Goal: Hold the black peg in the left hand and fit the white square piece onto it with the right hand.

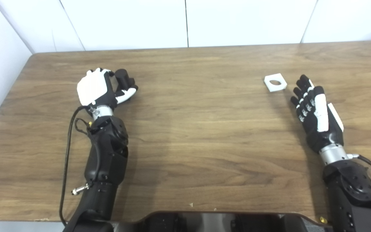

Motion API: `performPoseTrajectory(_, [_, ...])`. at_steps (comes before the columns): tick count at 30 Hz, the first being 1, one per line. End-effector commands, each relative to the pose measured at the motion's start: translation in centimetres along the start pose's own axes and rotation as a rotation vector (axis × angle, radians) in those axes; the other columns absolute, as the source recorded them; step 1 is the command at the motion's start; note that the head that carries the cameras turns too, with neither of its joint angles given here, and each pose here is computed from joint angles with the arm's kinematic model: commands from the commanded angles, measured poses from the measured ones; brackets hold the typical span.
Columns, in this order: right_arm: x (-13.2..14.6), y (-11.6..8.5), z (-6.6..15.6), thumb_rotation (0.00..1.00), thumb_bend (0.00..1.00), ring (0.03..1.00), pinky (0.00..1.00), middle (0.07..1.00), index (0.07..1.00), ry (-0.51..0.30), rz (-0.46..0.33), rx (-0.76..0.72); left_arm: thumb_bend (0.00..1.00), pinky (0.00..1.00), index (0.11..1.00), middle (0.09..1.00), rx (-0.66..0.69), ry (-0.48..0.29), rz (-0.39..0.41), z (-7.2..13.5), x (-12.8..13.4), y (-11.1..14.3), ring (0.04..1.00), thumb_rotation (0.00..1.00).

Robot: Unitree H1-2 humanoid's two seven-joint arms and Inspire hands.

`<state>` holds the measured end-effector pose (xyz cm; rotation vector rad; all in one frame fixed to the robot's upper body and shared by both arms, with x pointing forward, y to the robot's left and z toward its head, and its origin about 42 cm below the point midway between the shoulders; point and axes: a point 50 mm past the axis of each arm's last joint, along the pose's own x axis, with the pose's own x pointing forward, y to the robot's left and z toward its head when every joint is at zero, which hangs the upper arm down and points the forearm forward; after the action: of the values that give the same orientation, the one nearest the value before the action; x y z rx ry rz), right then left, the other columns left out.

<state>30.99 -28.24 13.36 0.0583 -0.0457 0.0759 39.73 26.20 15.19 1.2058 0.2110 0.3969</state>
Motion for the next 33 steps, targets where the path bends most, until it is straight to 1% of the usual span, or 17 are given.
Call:
performPoseTrajectory(1, [0.0,0.4,0.0,1.0,0.58,1.0,1.0,1.0,0.989,-0.004,0.009,0.002,0.76,0.95,0.741,0.918,0.023,-0.04,0.114,1.2,0.6,2.1,0.975,0.52])
performPoseTrajectory(5, [0.0,0.4,0.0,1.0,0.58,1.0,1.0,1.0,0.99,-0.006,0.013,-0.005,0.76,0.95,0.74,0.922,0.051,-0.048,0.113,1.0,-0.1,1.4,0.978,0.48])
performPoseTrajectory(9, [-0.2,0.3,0.0,1.0,0.58,1.0,1.0,1.0,0.993,0.002,0.014,-0.003,0.77,0.94,0.732,0.914,0.09,-0.057,0.127,0.8,-0.5,0.8,0.974,0.45])
performPoseTrajectory(13, [-0.4,0.3,0.1,1.0,0.59,1.0,1.0,1.0,0.994,0.002,0.016,-0.008,0.78,0.95,0.733,0.913,0.128,-0.066,0.124,0.6,-1.0,0.3,0.979,0.44])
performPoseTrajectory(20, [-0.7,-0.1,0.1,1.0,0.59,1.0,1.0,1.0,1.0,0.002,0.017,-0.003,0.75,0.97,0.735,0.923,0.14,-0.049,0.104,0.4,-1.3,-0.3,0.991,0.42])
performPoseTrajectory(27, [-0.7,-0.1,0.3,1.0,0.58,1.0,1.0,1.0,1.0,0.004,0.025,0.003,0.73,0.95,0.672,0.914,0.137,-0.041,0.104,0.1,-1.5,-0.4,0.988,0.39])
performPoseTrajectory(28, [-0.7,-0.2,0.3,1.0,0.59,1.0,1.0,1.0,1.0,0.003,0.027,0.002,0.72,0.95,0.641,0.909,0.135,-0.039,0.104,0.1,-1.5,-0.4,0.986,0.37])
performPoseTrajectory(30, [-0.7,-0.2,0.3,1.0,0.59,1.0,1.0,1.0,1.0,0.001,0.03,-0.002,0.72,0.94,0.621,0.905,0.132,-0.039,0.108,0.1,-1.5,-0.4,0.985,0.35])
performPoseTrajectory(32, [-0.7,-0.3,0.3,0.99,0.58,1.0,1.0,1.0,1.0,-0.001,0.033,-0.004,0.7,0.93,0.574,0.89,0.129,-0.042,0.116,0.1,-1.6,-0.5,0.978,0.31])
performPoseTrajectory(33, [-0.7,-0.3,0.3,0.99,0.58,1.0,1.0,1.0,1.0,0.0,0.032,-0.004,0.69,0.93,0.566,0.887,0.123,-0.044,0.119,0.0,-1.6,-0.5,0.977,0.31])
